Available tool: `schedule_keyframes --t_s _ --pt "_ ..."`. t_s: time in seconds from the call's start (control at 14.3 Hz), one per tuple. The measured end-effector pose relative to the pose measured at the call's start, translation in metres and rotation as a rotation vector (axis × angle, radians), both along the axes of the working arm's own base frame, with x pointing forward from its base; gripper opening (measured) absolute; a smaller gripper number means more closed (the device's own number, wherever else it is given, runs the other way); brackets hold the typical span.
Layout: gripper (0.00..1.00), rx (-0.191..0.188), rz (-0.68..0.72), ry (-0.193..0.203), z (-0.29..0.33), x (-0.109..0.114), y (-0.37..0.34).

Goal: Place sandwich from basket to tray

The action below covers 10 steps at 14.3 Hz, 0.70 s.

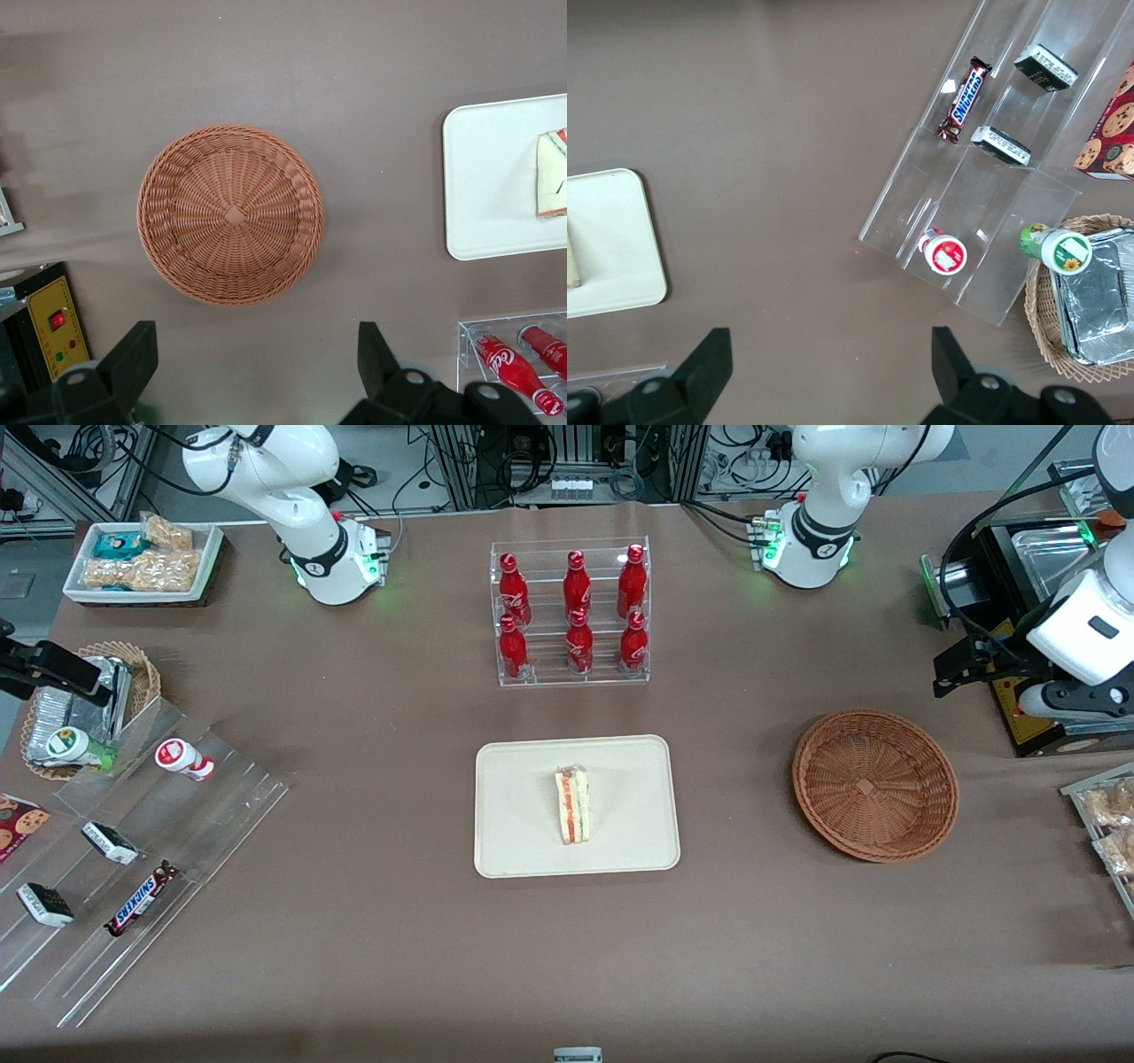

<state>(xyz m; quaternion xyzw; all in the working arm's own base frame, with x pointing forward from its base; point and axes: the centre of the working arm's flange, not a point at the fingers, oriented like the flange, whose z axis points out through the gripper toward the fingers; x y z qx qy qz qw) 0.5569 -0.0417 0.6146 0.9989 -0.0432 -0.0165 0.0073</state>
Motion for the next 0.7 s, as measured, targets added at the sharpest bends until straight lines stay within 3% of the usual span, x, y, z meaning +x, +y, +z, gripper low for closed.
schedule_keyframes --t_s 0.7 --pt "1.00 0.000 -0.015 -0.002 0.001 -0.002 -0.014"
